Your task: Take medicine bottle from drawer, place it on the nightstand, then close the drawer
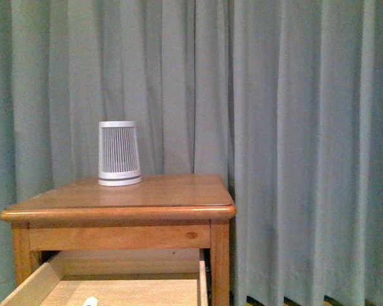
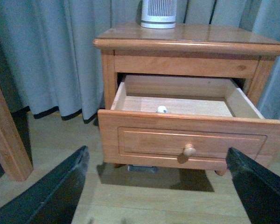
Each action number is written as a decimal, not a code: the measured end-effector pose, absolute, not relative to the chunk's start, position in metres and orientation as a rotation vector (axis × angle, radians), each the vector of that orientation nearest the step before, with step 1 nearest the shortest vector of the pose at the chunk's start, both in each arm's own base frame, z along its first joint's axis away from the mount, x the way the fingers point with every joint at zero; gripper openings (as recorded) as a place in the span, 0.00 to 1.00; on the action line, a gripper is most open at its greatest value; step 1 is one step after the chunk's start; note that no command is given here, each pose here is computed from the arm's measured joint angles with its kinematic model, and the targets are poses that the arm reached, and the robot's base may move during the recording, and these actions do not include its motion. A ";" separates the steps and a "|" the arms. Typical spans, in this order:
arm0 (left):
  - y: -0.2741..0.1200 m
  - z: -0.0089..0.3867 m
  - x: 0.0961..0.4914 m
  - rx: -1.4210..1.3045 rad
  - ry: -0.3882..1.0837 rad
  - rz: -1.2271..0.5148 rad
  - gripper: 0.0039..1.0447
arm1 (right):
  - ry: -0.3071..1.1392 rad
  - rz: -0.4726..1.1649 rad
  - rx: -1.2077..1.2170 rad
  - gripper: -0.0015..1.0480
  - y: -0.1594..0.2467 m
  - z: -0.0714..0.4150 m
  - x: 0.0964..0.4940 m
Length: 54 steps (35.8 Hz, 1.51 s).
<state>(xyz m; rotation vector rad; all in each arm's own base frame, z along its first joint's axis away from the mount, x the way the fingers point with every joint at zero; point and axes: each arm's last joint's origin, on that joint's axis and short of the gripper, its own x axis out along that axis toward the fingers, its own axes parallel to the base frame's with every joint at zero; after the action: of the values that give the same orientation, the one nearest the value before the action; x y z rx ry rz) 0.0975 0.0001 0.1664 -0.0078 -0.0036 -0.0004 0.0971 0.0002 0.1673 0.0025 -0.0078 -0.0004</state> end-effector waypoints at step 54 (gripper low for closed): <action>0.000 0.166 0.097 -0.005 -0.005 0.000 0.94 | 0.568 -0.143 0.027 0.93 0.077 0.185 0.264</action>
<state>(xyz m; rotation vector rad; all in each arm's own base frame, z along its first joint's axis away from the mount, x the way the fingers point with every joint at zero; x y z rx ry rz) 0.0974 0.0000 0.1664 -0.0048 -0.0048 0.0004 0.2643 0.0766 0.1846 0.0266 0.5679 -0.1426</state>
